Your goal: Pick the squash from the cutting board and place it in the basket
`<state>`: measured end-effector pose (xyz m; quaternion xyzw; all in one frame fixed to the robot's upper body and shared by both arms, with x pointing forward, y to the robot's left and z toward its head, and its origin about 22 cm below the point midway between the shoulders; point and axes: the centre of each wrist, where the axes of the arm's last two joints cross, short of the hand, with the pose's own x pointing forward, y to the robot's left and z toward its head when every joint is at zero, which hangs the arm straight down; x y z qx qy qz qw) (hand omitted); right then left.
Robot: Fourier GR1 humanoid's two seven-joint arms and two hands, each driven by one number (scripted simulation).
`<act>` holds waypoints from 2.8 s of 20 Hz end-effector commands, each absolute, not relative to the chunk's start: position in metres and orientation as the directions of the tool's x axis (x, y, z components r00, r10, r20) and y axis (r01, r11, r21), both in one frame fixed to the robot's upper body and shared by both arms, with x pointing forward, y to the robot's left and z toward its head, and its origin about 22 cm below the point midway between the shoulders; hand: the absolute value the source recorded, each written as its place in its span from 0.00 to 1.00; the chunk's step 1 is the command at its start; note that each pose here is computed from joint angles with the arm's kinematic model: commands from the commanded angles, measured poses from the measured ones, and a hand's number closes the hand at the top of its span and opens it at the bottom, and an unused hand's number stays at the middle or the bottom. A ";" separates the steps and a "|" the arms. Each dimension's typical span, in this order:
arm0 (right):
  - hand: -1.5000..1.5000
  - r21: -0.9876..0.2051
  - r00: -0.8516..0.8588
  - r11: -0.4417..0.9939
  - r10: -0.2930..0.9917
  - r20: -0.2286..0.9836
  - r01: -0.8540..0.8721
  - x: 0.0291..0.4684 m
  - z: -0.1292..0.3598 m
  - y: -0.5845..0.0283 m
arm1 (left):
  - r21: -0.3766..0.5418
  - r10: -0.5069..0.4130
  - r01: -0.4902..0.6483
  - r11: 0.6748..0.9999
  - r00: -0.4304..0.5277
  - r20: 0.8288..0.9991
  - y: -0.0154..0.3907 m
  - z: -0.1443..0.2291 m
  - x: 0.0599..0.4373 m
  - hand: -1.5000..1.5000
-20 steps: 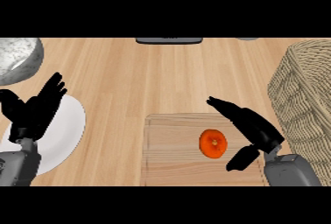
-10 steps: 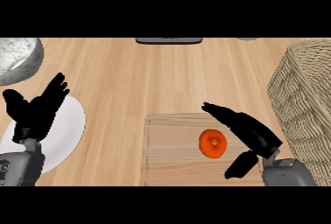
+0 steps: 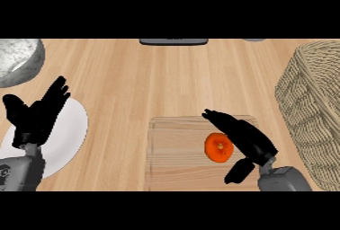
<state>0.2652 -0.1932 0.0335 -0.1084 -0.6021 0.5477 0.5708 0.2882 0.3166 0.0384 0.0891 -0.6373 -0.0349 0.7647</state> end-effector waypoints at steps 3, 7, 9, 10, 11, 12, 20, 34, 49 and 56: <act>0.00 -0.812 -0.337 0.347 0.780 0.528 -0.468 0.247 0.003 -0.186 | 0.168 -0.155 -0.058 0.984 0.178 0.972 0.311 0.034 0.275 0.50; 1.00 -0.851 -0.416 0.196 0.805 0.423 -0.487 0.269 0.021 -0.164 | 0.176 -0.162 -0.062 0.983 0.185 0.969 0.311 0.048 0.299 0.50; 1.00 -0.849 -0.421 0.222 0.790 0.445 -0.480 0.264 -0.003 -0.163 | 0.178 -0.165 -0.060 0.982 0.181 0.970 0.318 0.041 0.295 0.50; 1.00 -0.844 -0.405 0.238 0.793 0.455 -0.480 0.257 0.006 -0.183 | 0.193 -0.177 -0.073 0.979 0.181 0.967 0.305 0.042 0.283 0.50; 1.00 -0.847 -0.417 0.214 0.795 0.440 -0.486 0.268 0.013 -0.155 | 0.167 -0.155 -0.052 0.985 0.182 0.971 0.326 0.033 0.269 0.50; 1.00 -0.844 -0.421 0.233 0.783 0.458 -0.484 0.266 0.004 -0.176 | 0.164 -0.150 -0.069 0.984 0.174 0.973 0.317 0.022 0.281 0.50; 1.00 -0.833 0.279 0.527 0.836 0.472 -0.170 0.303 0.018 -0.194 | 0.177 -0.166 -0.056 0.983 0.156 0.974 0.318 0.048 0.295 0.50; 1.00 -0.585 0.423 0.500 0.407 0.809 0.638 0.386 0.138 -0.143 | 0.169 -0.177 0.068 0.983 0.138 0.974 0.283 0.051 0.310 0.50; 1.00 -0.623 0.526 0.120 0.428 0.735 0.773 0.438 0.245 -0.080 | 0.191 -0.193 0.024 0.981 0.146 0.970 0.287 0.058 0.319 0.50; 1.00 -0.604 0.561 -0.025 0.402 0.723 0.797 0.455 0.272 -0.108 | 0.185 -0.182 -0.002 0.983 0.160 0.970 0.281 0.039 0.308 0.50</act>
